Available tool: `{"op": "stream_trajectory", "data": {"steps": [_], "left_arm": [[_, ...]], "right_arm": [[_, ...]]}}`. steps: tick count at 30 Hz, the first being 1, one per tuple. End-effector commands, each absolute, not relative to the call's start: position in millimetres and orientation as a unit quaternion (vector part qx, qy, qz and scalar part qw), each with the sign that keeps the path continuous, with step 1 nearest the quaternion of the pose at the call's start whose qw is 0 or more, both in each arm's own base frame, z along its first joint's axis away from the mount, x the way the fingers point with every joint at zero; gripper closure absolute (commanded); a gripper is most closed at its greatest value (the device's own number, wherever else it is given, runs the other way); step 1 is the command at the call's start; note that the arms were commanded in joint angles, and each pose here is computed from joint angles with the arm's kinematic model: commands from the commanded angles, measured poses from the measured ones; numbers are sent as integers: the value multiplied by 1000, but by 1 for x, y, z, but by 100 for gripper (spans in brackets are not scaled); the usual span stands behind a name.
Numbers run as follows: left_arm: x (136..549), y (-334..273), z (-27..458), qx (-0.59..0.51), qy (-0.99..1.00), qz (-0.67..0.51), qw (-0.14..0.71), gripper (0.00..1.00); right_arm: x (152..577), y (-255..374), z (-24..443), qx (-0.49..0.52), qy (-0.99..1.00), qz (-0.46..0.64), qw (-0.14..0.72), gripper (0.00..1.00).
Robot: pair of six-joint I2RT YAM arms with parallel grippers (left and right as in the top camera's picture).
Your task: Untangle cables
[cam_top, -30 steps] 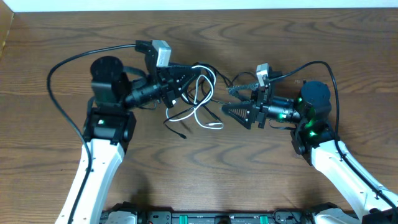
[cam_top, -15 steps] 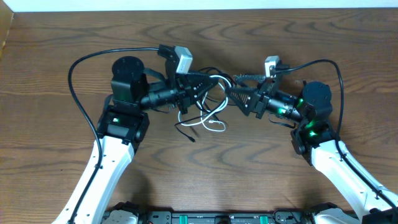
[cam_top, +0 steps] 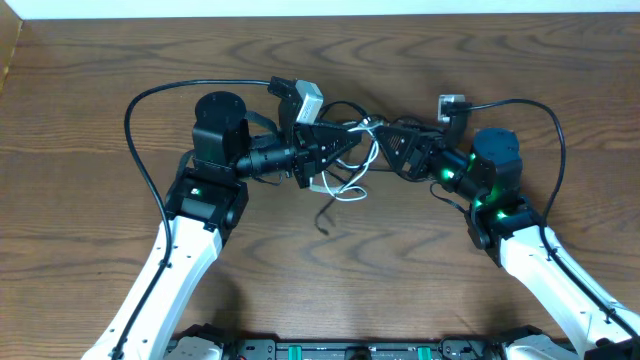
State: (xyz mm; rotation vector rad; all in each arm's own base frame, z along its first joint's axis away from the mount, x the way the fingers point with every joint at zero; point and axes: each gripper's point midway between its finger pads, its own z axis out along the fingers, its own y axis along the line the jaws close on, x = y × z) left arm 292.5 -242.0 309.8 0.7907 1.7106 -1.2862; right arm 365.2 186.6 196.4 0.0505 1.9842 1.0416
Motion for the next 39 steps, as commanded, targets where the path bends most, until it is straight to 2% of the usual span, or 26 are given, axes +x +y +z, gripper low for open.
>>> {"op": "stream_trajectory", "data": {"steps": [1,6,20,28,39], "left_arm": [[275,-245,329,354,646,-529,422,92],[271,-242,337,357,639,-524,435,93],[272,-242,344,362,630,-520,450,93],[289,-237,342,331,651,-493,474,92],[337,-211,323,208,729,-407,510,93]], "right_arm": [[383,159,183,59,811,339,474,26],[384,130,155,100,842,264,460,24],[382,129,151,76,849,261,454,23],[371,148,151,32,851,303,428,24],[341,187,159,-42,835,408,366,30]]}}
